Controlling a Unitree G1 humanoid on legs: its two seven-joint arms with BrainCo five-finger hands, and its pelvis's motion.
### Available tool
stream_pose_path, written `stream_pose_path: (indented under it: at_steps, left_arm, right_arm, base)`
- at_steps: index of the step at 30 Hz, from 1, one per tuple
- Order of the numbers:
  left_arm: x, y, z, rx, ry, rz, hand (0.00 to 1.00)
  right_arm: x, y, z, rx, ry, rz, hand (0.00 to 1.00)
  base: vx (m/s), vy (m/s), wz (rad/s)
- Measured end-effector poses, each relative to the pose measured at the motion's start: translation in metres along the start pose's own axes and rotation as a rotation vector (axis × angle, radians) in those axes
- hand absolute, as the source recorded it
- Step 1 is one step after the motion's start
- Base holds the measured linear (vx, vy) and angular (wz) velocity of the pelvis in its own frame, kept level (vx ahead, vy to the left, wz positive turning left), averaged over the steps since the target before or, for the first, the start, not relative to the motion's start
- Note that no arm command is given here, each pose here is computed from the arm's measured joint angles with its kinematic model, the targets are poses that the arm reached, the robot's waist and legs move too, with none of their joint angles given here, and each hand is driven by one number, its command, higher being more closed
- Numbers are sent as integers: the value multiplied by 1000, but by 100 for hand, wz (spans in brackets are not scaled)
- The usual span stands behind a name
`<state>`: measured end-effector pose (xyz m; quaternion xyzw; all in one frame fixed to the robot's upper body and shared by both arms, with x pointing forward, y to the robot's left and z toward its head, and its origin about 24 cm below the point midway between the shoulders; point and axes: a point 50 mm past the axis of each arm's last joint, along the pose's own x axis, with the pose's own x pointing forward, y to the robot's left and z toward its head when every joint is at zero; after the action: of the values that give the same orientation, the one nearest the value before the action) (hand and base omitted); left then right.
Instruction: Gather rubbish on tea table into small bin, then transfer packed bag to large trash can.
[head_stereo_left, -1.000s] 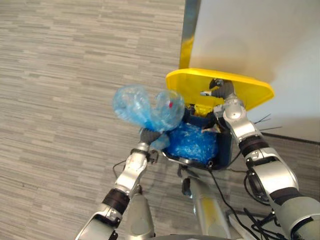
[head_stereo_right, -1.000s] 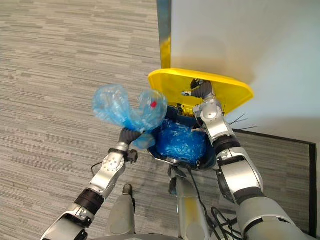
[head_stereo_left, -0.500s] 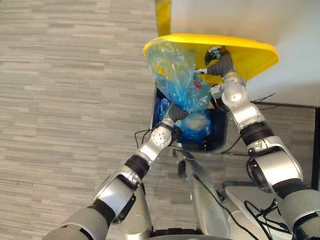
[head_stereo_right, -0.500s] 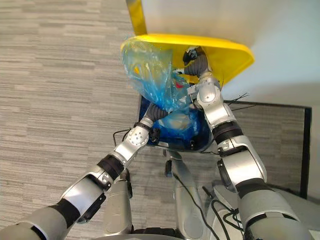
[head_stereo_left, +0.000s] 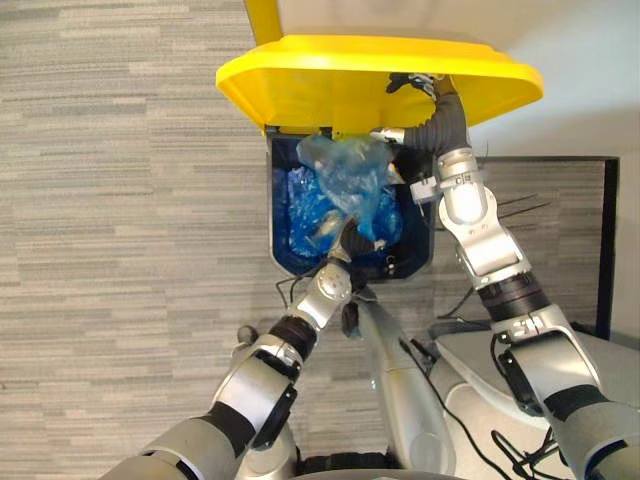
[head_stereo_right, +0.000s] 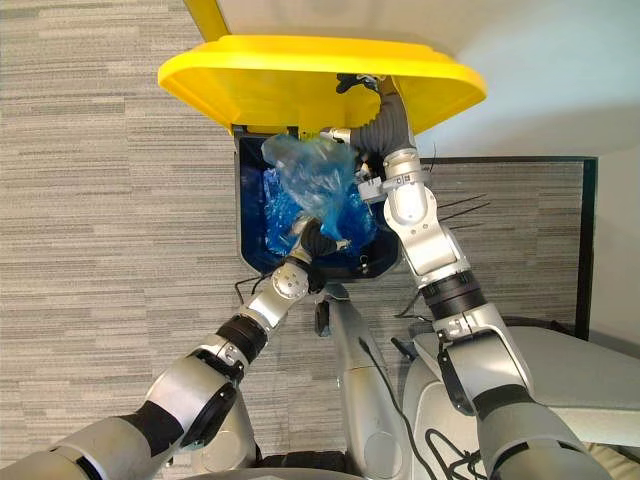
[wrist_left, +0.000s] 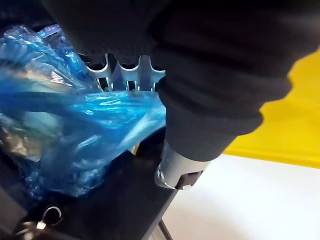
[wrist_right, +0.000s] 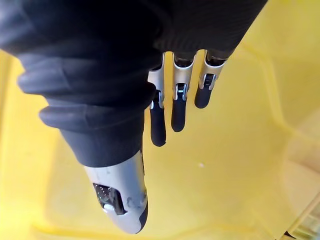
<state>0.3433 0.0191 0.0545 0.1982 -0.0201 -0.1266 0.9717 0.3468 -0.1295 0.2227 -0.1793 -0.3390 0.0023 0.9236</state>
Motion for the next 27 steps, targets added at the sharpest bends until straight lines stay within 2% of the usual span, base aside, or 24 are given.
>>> stream_pose_path:
  at_steps: [3,6,10,13,15,19,24,27]
  left_arm:
    - [-4,6,-6,-29,12,36,0]
    - [-13,18,-19,-21,16,67,0]
    - [-40,40,-68,32,138,101,0]
    - [-77,63,-113,5,272,175,0]
    - [-122,82,-151,-23,405,250,0]
    - [-200,100,-193,-98,608,353,0]
    - [-263,85,-207,-175,730,314,0]
    - [-262,61,-203,-275,722,290,0]
  right_arm:
    - [-22,1,-15,12,61,1,0]
    - [-64,6,-44,63,214,-25,0]
    - [-113,15,-75,84,399,0,0]
    - [-158,12,-96,102,566,-33,0]
    - [-200,14,-105,118,692,-29,0]
    - [-274,12,-118,119,939,7,0]
    - [-366,2,-113,104,1243,11,0]
    - [-381,-4,-114,84,1300,18,0]
  base:
    - [33,-22,16]
    - [-20,-23,48]
    - [-58,50,31]
    - [-149,187,12]
    - [-181,237,-22]
    - [-179,173,-40]
    - [-16,-58,-13]
    - [-33,-148,-51]
